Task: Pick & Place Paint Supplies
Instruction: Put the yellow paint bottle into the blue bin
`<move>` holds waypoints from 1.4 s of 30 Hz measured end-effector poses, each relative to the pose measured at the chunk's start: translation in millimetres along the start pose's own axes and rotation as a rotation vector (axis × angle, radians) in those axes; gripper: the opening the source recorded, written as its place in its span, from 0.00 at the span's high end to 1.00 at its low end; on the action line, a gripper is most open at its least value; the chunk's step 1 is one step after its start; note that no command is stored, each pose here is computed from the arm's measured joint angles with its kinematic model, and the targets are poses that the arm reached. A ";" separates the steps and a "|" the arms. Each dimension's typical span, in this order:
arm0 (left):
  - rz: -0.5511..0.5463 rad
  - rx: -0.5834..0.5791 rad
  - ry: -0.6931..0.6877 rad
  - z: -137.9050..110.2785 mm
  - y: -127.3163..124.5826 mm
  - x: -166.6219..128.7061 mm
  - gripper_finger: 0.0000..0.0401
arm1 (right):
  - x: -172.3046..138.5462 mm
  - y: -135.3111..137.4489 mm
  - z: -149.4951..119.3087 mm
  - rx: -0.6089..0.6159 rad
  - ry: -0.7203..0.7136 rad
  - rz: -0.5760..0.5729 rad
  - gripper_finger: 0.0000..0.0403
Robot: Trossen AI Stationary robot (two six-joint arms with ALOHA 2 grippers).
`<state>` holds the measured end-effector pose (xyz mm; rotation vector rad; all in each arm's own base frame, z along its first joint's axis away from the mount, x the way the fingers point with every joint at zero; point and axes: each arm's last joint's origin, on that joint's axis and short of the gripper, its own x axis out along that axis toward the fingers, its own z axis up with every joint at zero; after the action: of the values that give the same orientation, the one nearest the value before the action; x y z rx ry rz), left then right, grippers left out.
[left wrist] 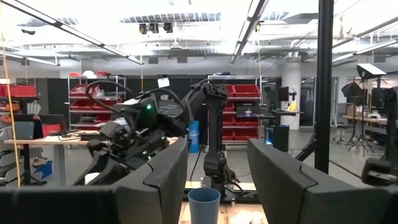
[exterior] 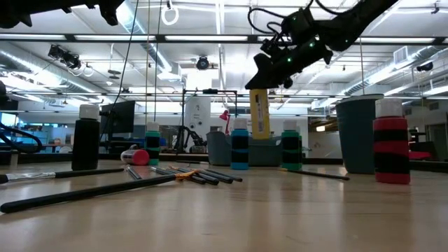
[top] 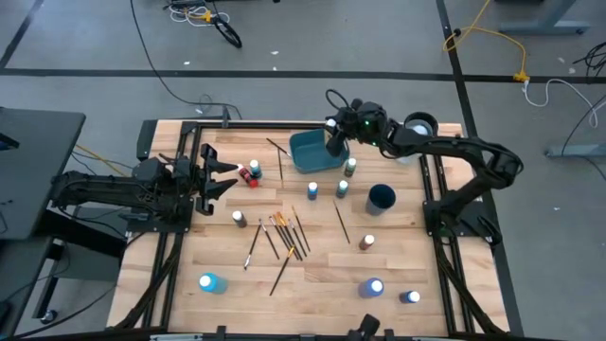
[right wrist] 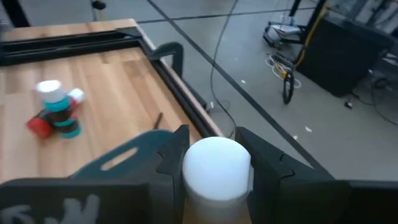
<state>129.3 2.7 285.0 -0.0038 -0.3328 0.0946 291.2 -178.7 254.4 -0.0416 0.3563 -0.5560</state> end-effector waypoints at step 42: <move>-0.001 0.000 0.003 -0.3 -0.1 0.0 0.56 | 39.8 -16.6 -44.2 0.137 0.112 -0.127 0.69</move>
<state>129.5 2.6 284.7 -0.0040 -0.3298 0.0939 299.1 -211.1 202.4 0.0996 0.4261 -0.7087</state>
